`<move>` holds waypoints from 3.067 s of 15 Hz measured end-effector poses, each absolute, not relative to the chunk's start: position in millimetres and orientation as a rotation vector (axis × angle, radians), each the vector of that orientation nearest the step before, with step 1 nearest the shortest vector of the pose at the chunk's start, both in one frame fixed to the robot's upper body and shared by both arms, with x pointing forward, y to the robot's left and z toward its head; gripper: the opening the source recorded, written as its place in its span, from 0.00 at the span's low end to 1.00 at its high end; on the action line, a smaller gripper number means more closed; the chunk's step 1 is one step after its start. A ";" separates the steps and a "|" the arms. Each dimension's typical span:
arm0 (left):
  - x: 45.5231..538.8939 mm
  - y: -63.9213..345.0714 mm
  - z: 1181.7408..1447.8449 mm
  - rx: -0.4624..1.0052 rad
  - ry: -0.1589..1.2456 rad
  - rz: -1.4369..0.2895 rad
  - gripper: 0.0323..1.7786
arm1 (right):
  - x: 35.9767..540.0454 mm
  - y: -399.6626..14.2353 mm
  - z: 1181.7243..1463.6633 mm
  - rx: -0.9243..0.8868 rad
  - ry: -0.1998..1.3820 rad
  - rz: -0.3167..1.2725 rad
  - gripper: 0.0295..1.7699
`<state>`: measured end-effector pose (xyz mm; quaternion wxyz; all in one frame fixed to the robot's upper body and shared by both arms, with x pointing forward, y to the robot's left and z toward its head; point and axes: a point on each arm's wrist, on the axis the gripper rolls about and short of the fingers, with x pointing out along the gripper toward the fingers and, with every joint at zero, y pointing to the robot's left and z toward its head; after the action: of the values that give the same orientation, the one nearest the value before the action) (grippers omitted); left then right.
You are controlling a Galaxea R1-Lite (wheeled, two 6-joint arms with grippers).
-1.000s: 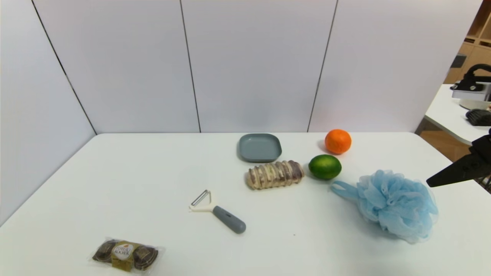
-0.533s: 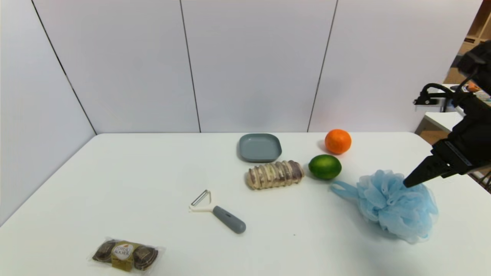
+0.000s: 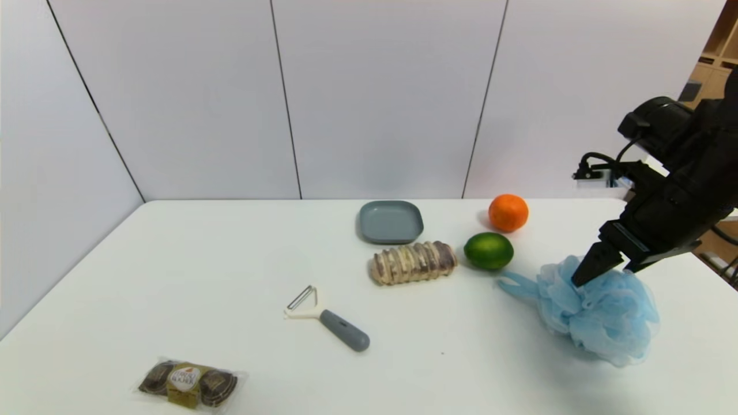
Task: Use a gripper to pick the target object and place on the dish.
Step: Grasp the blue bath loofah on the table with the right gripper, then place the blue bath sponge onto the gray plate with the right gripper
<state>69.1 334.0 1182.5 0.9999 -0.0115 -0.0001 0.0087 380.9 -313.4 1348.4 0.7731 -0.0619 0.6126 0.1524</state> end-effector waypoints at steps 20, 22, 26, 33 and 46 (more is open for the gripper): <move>69.1 334.0 1182.5 -0.023 0.000 0.017 0.95 | 404.9 -292.5 1278.1 -0.177 1.529 0.381 0.97; 69.1 334.0 1182.5 -0.023 0.000 0.017 0.95 | 404.5 -288.8 1272.3 -0.185 1.553 0.390 0.97; 69.1 334.0 1182.5 -0.023 0.000 0.017 0.95 | 404.4 -284.4 1268.5 -0.216 1.568 0.386 0.97; 69.1 334.1 1182.5 -0.023 0.000 0.018 0.95 | 405.2 -286.8 1266.6 -0.256 1.582 0.337 0.52; 69.1 334.0 1182.5 -0.023 0.000 0.017 0.95 | 342.8 -297.9 1337.1 -0.305 1.343 0.365 0.41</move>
<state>69.1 334.0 1182.5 0.9999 -0.0113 -0.0001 0.0087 342.8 -297.9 1337.1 0.7568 -0.1400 0.6161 0.1674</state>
